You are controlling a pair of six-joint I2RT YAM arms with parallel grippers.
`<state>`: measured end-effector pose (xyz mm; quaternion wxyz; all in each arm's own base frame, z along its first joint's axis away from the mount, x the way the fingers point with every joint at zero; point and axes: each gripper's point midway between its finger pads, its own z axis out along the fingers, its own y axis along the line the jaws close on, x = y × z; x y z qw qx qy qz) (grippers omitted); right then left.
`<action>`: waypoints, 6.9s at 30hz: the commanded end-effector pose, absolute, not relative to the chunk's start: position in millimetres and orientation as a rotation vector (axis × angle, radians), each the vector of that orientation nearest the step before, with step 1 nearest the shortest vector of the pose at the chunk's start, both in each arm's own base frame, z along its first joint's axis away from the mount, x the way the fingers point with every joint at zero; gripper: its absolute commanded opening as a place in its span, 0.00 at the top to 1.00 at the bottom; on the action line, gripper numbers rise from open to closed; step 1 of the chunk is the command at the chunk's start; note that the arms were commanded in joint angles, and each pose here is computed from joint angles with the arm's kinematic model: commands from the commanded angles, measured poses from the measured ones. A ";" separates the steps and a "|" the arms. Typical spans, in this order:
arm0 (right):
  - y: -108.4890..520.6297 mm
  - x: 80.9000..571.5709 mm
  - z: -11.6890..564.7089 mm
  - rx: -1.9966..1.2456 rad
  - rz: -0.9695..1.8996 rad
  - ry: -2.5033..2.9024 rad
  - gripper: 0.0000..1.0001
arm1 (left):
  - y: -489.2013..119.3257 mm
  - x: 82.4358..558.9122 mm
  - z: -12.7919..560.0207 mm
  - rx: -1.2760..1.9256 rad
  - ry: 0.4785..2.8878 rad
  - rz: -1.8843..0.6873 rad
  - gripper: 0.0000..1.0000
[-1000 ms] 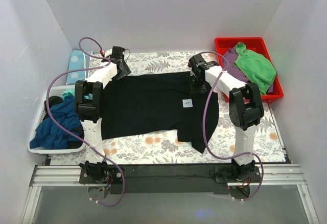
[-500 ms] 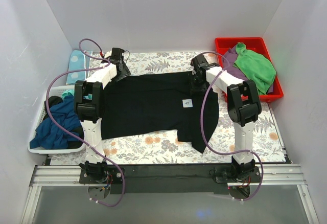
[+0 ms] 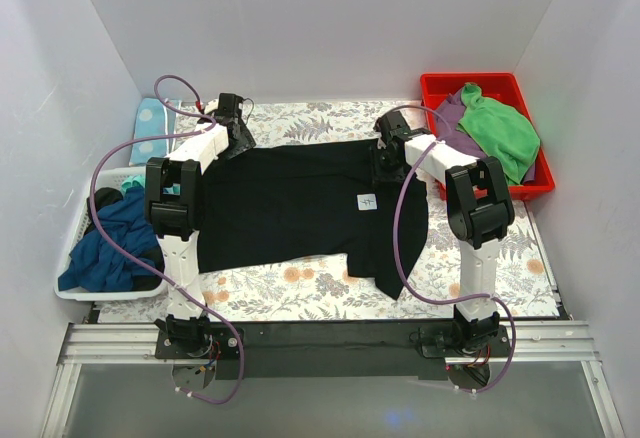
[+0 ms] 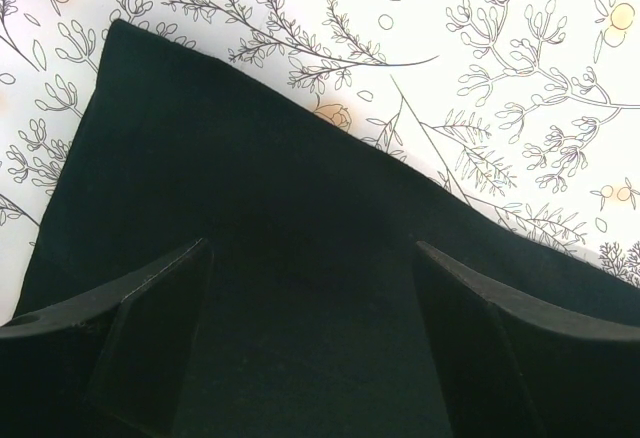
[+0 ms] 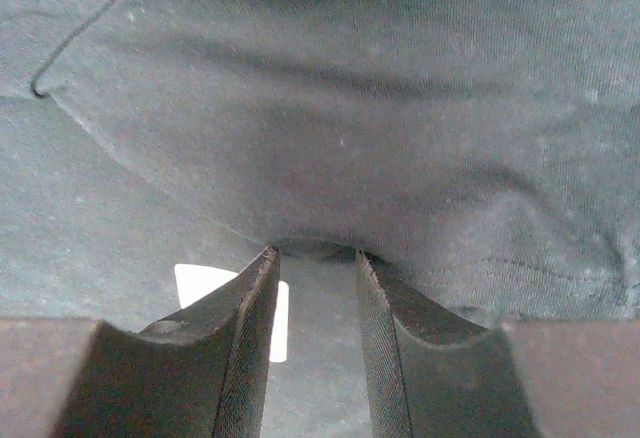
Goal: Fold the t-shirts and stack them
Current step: Fold the flattened tshirt in 1/3 of the way, then grap the side of the flattened tshirt closest away from the robot with both arms
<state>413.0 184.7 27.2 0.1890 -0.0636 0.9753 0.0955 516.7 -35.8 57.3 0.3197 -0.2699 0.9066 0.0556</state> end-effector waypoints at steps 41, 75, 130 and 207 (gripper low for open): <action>200.6 445.1 122.0 -0.175 0.392 2.494 0.99 | -34.8 513.9 83.7 -0.709 2.336 0.112 0.21; 202.4 464.2 31.6 -0.232 0.287 2.652 0.99 | -32.4 511.5 83.0 -0.692 2.339 0.130 0.20; 166.0 497.2 81.4 -0.001 0.186 2.613 0.63 | -7.9 486.1 57.2 -0.838 2.364 0.324 0.20; 150.8 503.2 130.7 -0.071 0.209 2.422 0.65 | 5.3 297.9 48.0 -0.747 2.408 0.402 0.24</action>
